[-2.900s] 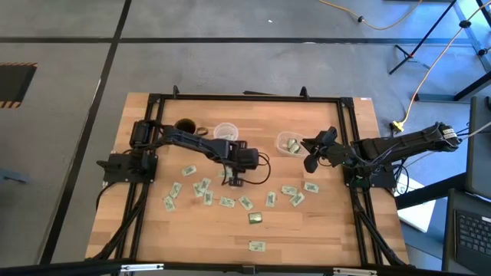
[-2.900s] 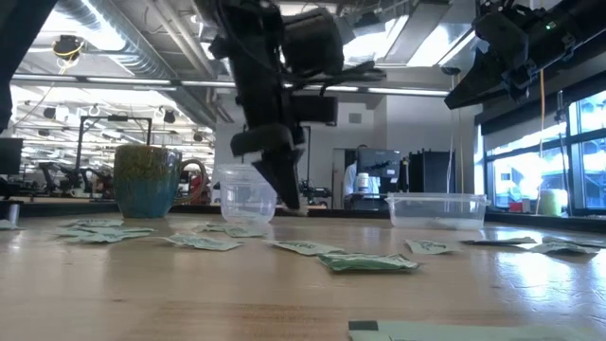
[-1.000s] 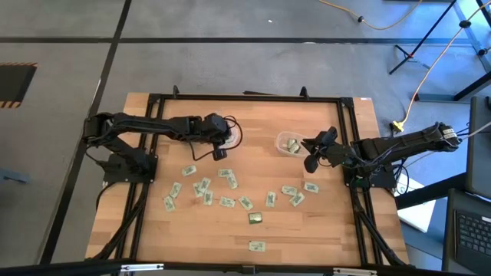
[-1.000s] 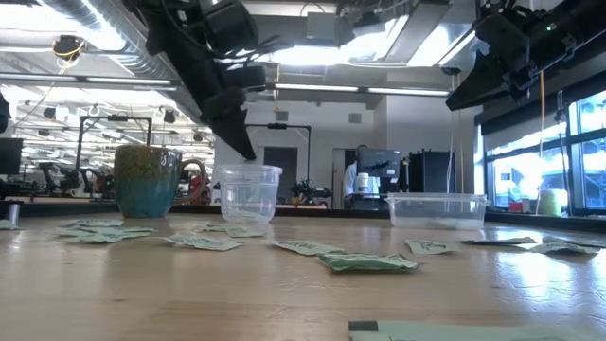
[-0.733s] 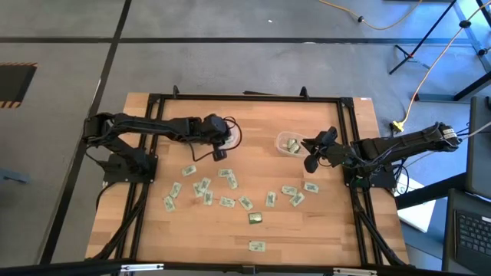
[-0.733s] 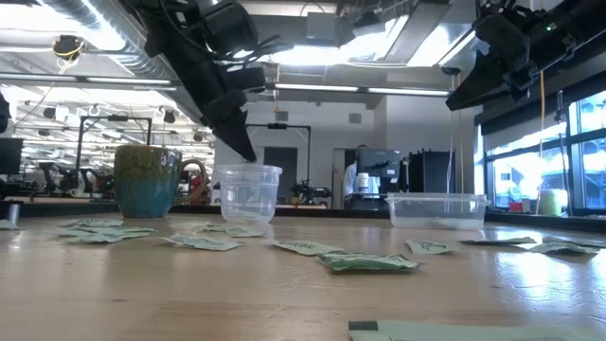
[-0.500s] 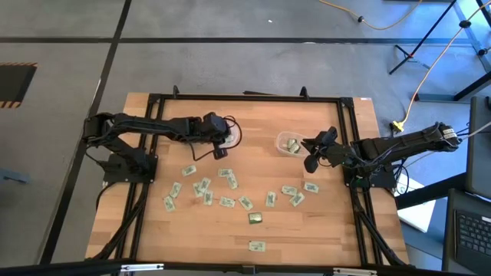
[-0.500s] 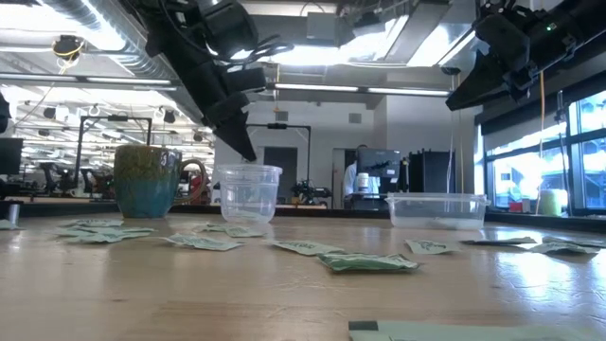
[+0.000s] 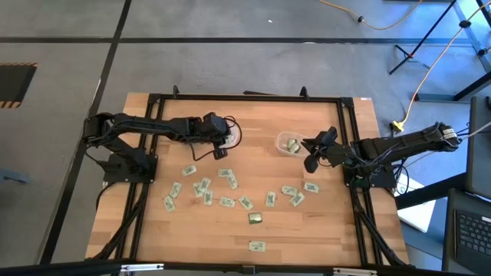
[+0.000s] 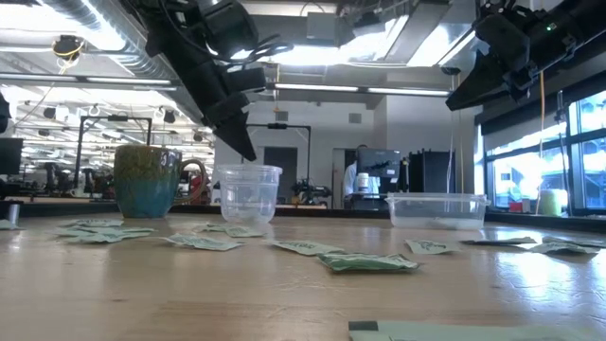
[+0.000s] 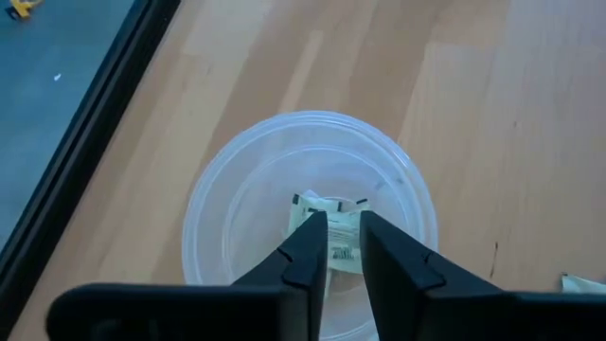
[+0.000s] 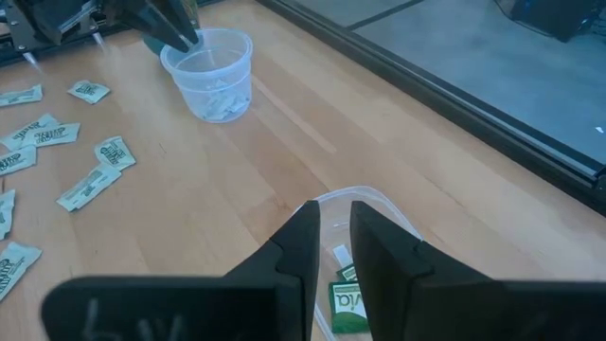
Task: Pick and place items into bin
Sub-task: Put the white stevia packet into the left transparent bin
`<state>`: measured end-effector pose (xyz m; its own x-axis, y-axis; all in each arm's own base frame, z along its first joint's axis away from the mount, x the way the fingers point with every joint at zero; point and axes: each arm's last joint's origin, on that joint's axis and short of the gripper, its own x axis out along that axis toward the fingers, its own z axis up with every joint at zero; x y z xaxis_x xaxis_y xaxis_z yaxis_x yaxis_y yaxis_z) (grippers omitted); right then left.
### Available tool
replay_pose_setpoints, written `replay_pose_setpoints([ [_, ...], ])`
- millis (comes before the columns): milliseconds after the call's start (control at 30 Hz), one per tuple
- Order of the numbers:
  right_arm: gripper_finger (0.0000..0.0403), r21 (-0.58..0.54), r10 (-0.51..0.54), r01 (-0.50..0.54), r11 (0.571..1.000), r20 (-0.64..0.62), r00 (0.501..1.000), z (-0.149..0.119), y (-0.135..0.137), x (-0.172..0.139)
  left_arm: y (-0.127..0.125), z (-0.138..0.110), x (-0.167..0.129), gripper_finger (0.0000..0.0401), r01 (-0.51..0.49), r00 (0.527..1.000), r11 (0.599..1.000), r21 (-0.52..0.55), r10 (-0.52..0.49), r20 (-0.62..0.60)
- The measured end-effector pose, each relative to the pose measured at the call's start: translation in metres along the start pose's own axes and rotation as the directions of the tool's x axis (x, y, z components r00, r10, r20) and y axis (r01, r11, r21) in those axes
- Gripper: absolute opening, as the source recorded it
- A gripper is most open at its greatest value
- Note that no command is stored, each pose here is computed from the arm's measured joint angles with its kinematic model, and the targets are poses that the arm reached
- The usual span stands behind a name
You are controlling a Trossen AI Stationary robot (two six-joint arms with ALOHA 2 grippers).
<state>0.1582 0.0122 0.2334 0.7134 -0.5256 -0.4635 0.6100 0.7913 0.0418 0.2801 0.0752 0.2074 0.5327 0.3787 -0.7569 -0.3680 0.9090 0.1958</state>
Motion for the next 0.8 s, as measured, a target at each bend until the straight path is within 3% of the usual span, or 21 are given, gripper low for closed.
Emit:
replay_pose_setpoints([
  [267,0.0067,0.0,-0.001,0.001,1.0,0.0,1.0,0.0,0.0,0.0,-0.001,0.024,-0.028,0.007,0.025,0.992,1.0,-0.007,-0.023,0.125],
  [433,0.0067,-0.002,0.0,0.0,1.0,-0.001,1.0,0.0,0.0,0.0,-0.012,0.031,-0.049,0.0075,0.169,0.963,0.984,0.063,-0.179,0.2],
  [633,0.0067,-0.001,-0.001,0.001,1.0,0.0,1.0,0.0,0.0,0.0,-0.042,0.028,-0.058,0.0101,0.391,0.884,0.89,0.235,-0.434,0.174],
  [800,0.0067,-0.001,0.0,0.0,1.0,0.0,1.0,0.0,0.0,0.0,-0.071,0.019,-0.051,0.0138,0.48,0.852,0.83,0.284,-0.518,0.073],
])
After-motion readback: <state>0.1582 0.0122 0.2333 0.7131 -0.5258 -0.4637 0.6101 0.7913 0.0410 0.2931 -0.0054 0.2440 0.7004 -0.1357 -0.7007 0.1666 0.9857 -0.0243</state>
